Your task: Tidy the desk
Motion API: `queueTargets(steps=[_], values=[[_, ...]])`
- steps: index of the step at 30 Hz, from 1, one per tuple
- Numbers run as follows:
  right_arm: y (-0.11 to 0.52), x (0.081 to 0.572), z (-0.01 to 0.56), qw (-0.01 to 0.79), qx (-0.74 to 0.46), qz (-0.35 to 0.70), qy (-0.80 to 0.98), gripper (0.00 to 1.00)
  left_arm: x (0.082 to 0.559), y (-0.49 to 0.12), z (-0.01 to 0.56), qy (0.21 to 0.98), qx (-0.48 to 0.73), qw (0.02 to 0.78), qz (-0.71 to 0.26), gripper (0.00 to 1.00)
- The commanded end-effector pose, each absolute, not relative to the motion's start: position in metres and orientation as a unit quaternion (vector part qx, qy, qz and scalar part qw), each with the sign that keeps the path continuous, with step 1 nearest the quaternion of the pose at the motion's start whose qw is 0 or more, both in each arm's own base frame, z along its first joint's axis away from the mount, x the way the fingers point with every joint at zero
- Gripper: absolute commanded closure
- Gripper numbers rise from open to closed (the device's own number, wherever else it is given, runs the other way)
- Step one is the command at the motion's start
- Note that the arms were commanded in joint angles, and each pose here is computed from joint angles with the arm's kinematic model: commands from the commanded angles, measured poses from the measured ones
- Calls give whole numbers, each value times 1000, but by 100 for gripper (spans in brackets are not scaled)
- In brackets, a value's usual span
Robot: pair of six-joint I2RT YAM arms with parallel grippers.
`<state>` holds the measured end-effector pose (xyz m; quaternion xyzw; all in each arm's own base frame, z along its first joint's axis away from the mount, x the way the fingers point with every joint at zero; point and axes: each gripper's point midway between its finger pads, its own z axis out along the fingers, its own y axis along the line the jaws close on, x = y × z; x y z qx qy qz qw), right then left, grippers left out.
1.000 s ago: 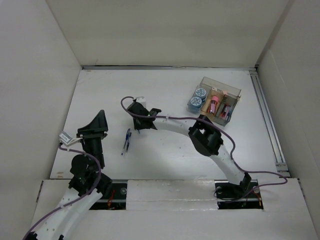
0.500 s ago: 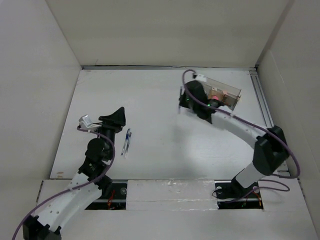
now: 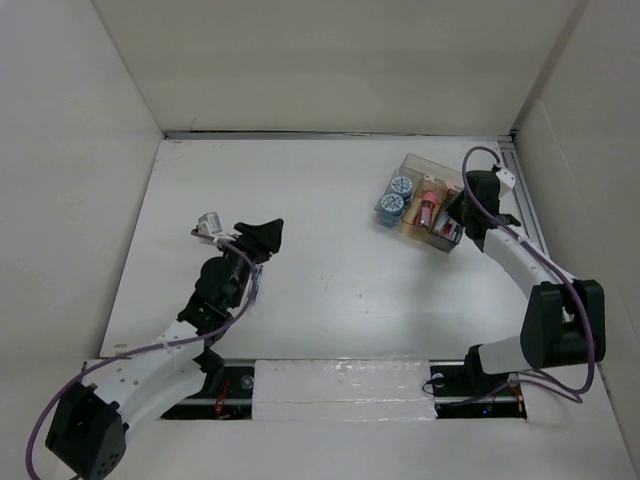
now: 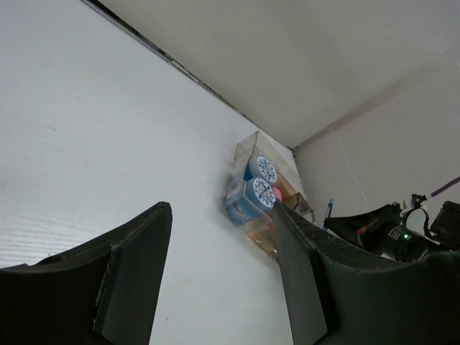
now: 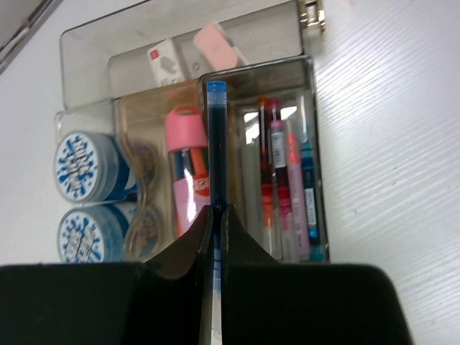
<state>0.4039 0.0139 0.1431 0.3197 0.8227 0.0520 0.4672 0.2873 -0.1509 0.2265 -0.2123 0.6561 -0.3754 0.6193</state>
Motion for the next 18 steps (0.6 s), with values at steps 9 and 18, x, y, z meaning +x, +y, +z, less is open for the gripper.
queueTargets(steps=[9, 18], values=[[-8, 440, 135, 474, 337, 58, 811, 87, 293, -155, 256, 631, -199, 641, -390, 46], [7, 435, 169, 511, 318, 72, 795, 42, 293, -151, 256, 631, -202, 645, -381, 46]])
